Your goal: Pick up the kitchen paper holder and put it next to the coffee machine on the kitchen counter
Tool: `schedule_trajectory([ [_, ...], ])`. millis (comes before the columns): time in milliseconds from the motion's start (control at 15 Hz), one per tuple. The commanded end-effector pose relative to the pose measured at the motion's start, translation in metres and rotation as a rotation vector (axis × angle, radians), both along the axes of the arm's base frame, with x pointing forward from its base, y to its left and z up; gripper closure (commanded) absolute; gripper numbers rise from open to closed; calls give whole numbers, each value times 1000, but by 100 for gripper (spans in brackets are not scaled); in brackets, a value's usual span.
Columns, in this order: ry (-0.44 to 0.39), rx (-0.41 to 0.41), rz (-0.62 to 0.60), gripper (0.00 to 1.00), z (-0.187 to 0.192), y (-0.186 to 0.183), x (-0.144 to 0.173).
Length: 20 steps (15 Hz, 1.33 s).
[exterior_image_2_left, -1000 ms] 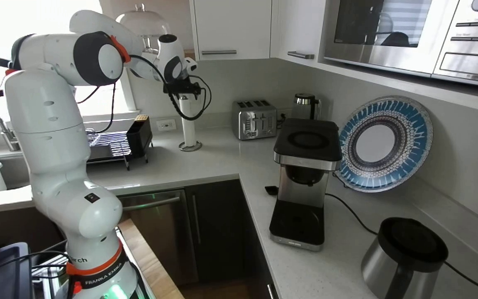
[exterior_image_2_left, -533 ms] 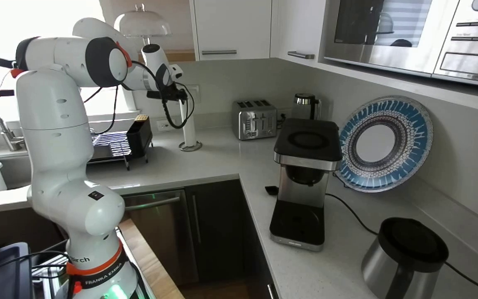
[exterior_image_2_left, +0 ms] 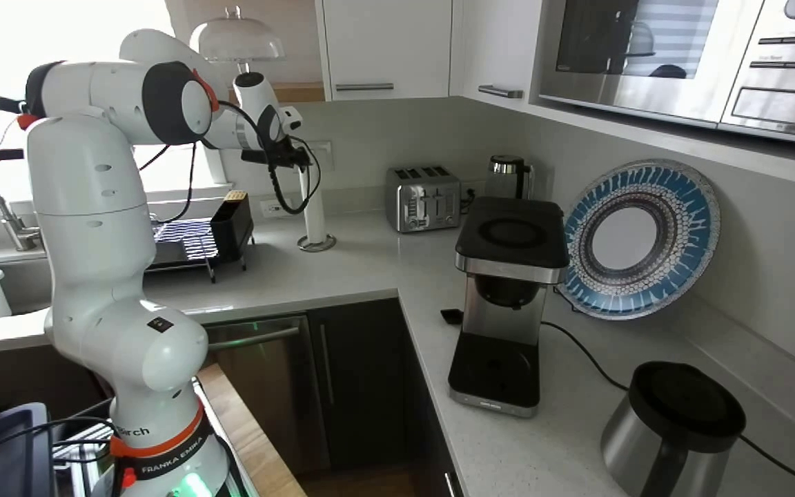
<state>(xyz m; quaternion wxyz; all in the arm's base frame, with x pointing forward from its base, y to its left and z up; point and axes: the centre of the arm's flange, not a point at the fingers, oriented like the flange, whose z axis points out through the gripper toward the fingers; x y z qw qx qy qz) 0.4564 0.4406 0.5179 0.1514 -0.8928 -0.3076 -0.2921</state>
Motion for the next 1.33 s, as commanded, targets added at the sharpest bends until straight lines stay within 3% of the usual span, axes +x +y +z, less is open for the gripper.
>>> schedule_trajectory([
  [0, 33, 64, -81, 0, 13, 7, -8],
  [467, -13, 79, -363, 0, 27, 19, 4],
  [733, -55, 20, -412, 0, 23, 37, 15],
  [1267, -126, -93, -392, 0, 13, 61, 36],
])
